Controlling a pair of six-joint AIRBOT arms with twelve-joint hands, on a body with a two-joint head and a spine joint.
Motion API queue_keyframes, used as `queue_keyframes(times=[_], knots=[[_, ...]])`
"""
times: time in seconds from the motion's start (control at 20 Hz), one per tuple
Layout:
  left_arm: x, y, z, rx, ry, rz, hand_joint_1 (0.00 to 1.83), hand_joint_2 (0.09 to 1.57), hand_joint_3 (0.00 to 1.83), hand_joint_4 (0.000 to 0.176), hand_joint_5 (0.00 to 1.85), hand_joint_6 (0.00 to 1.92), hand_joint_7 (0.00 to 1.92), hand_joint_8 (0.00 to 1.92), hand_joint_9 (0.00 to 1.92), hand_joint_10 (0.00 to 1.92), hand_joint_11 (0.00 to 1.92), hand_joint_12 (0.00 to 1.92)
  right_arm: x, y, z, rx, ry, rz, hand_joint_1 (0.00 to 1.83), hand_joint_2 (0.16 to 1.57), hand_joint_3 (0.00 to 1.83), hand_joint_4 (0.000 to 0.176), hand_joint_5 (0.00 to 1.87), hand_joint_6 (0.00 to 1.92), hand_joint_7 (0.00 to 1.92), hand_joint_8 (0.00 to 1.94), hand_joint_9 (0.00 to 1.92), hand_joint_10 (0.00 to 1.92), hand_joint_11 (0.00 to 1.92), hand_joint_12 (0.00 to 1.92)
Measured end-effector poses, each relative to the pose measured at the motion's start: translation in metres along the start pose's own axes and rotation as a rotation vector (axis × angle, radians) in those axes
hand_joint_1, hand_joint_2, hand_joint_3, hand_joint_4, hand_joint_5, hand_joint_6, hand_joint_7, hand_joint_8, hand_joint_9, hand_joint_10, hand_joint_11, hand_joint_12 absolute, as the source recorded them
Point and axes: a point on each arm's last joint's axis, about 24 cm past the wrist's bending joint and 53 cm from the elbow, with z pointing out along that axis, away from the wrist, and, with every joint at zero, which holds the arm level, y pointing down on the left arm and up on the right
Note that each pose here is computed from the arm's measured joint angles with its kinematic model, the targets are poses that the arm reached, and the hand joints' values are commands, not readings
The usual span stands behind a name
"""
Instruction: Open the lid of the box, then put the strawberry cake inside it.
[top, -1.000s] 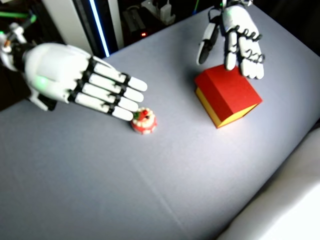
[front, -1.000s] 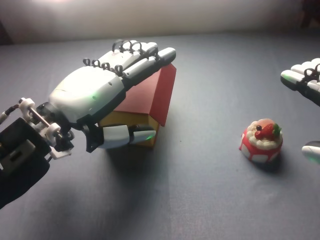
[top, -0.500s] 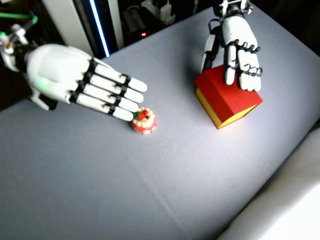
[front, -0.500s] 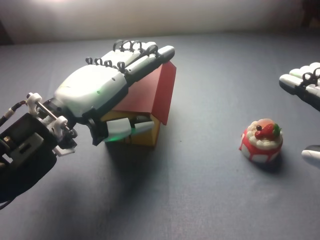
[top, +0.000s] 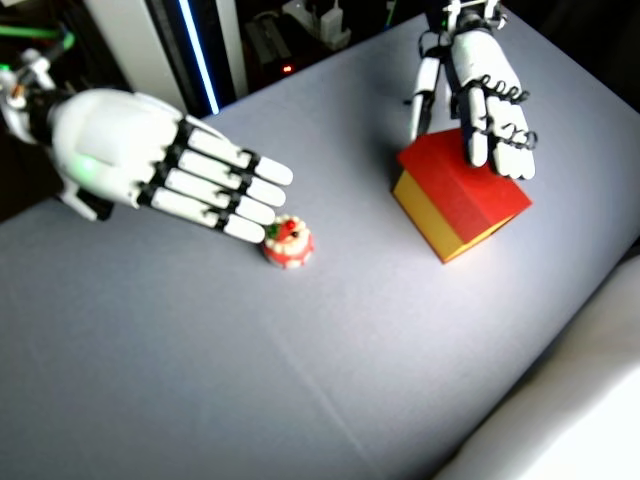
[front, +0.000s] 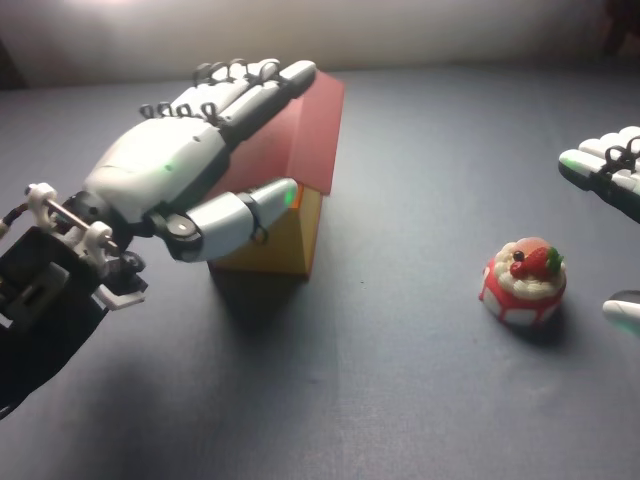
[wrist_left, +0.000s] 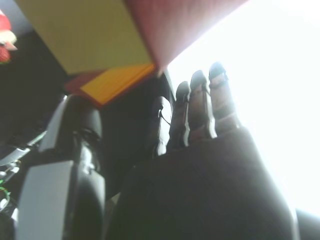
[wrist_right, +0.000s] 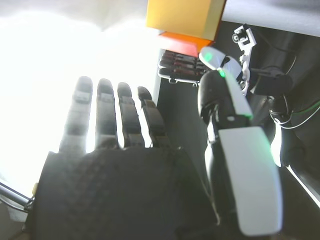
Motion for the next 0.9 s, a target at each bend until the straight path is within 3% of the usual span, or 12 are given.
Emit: queue_keyframes(times=[0.05, 0.15, 0.2, 0.25, 0.3, 0.35, 0.45, 0.55, 0.75, 0.8, 0.85, 0.9], knots=[[-0.003, 0.001, -0.001, 0.001, -0.013, -0.006, 0.18, 1.48, 0.02, 0.13, 0.0, 0.0, 0.0, 0.0, 0.0, 0.0, 0.0, 0.0, 0.0, 0.0, 0.0, 0.0, 0.0, 0.0, 0.51, 1.31, 0.0, 0.0, 0.0, 0.0, 0.0, 0.0, 0.0, 0.0, 0.0, 0.0], [-0.011, 0.002, -0.004, 0.002, -0.041, -0.016, 0.02, 1.47, 0.01, 0.147, 0.0, 0.0, 0.0, 0.0, 0.0, 0.0, 0.0, 0.0, 0.0, 0.0, 0.0, 0.0, 0.001, 0.0, 0.51, 1.3, 0.0, 0.0, 0.0, 0.0, 0.0, 0.0, 0.0, 0.0, 0.0, 0.0], [-0.018, 0.002, -0.007, 0.004, -0.062, -0.02, 0.04, 1.47, 0.01, 0.126, 0.0, 0.0, 0.0, 0.0, 0.0, 0.0, 0.0, 0.0, 0.0, 0.0, 0.0, 0.0, 0.0, 0.0, 0.51, 1.31, 0.0, 0.0, 0.0, 0.0, 0.0, 0.0, 0.0, 0.0, 0.0, 0.0], [-0.022, 0.003, -0.008, 0.002, -0.073, -0.023, 0.04, 1.47, 0.01, 0.126, 0.0, 0.0, 0.0, 0.0, 0.0, 0.0, 0.0, 0.0, 0.0, 0.0, 0.0, 0.001, 0.0, 0.001, 0.51, 1.31, 0.0, 0.0, 0.0, 0.0, 0.0, 0.0, 0.0, 0.0, 0.0, 0.0], [-0.027, 0.004, -0.009, 0.002, -0.093, -0.032, 0.06, 1.48, 0.01, 0.105, 0.0, 0.0, 0.0, 0.0, 0.0, 0.0, 0.0, 0.0, 0.0, -0.001, 0.0, 0.004, -0.002, 0.002, 0.52, 1.3, 0.0, 0.0, 0.0, 0.0, 0.0, 0.0, 0.0, 0.0, 0.0, 0.0], [-0.032, 0.003, -0.009, 0.006, -0.107, -0.032, 0.12, 1.47, 0.0, 0.132, 0.0, 0.0, 0.0, 0.0, 0.0, 0.0, 0.0, 0.0, 0.0, -0.001, 0.0, 0.002, -0.002, 0.001, 0.52, 1.31, 0.0, 0.0, 0.0, 0.0, 0.0, 0.0, 0.0, 0.0, 0.0, 0.0], [-0.036, 0.002, -0.01, 0.012, -0.12, -0.033, 0.13, 1.46, 0.0, 0.132, 0.0, 0.0, 0.0, 0.0, 0.0, 0.0, 0.0, 0.0, 0.0, 0.0, 0.0, 0.0, 0.0, 0.0, 0.53, 1.31, 0.0, 0.0, 0.0, 0.0, 0.0, 0.0, 0.0, 0.0, 0.0, 0.0], [-0.044, 0.003, -0.013, 0.013, -0.15, -0.041, 0.03, 1.43, 0.0, 0.172, 0.0, 0.0, 0.0, 0.0, 0.0, 0.0, 0.0, 0.0, 0.0, 0.0, 0.0, 0.002, -0.002, 0.001, 0.51, 1.31, 0.0, 0.0, 0.0, 0.0, 0.0, 0.0, 0.0, 0.0, 0.0, 0.0], [-0.07, 0.012, -0.026, -0.001, -0.239, -0.071, 0.13, 1.41, 0.0, 0.176, 0.0, 0.0, 0.0, 0.0, 0.0, 0.0, 0.0, 0.0, -0.001, -0.001, 0.0, 0.003, -0.002, 0.002, 0.49, 1.31, 0.0, 0.0, 0.0, 0.0, 0.0, 0.0, 0.0, 0.0, 0.0, 0.0], [-0.079, 0.011, -0.03, 0.001, -0.266, -0.067, 0.1, 1.4, 0.0, 0.153, 0.0, 0.0, 0.0, 0.0, 0.0, 0.0, 0.0, 0.0, 0.0, 0.0, 0.0, 0.002, -0.002, 0.002, 0.51, 1.3, 0.0, 0.0, 0.0, 0.0, 0.0, 0.0, 0.0, 0.0, 0.0, 0.0], [-0.088, 0.012, -0.033, 0.002, -0.296, -0.07, 0.06, 1.39, 0.0, 0.167, 0.0, 0.0, 0.0, 0.0, 0.0, 0.0, 0.0, 0.0, 0.0, -0.001, 0.0, 0.002, -0.002, 0.003, 0.53, 1.3, 0.0, 0.0, 0.0, 0.0, 0.0, 0.0, 0.0, 0.0, 0.0, 0.0], [-0.095, 0.012, -0.036, 0.005, -0.319, -0.068, 0.05, 1.39, 0.0, 0.172, 0.0, 0.0, 0.0, 0.0, 0.0, 0.0, 0.24, 0.11, -0.001, -0.001, 0.0, 0.003, -0.003, 0.003, 0.54, 1.3, 0.0, 0.0, 0.0, 0.0, 0.0, 0.0, 0.0, 0.0, 0.0, 0.0]])
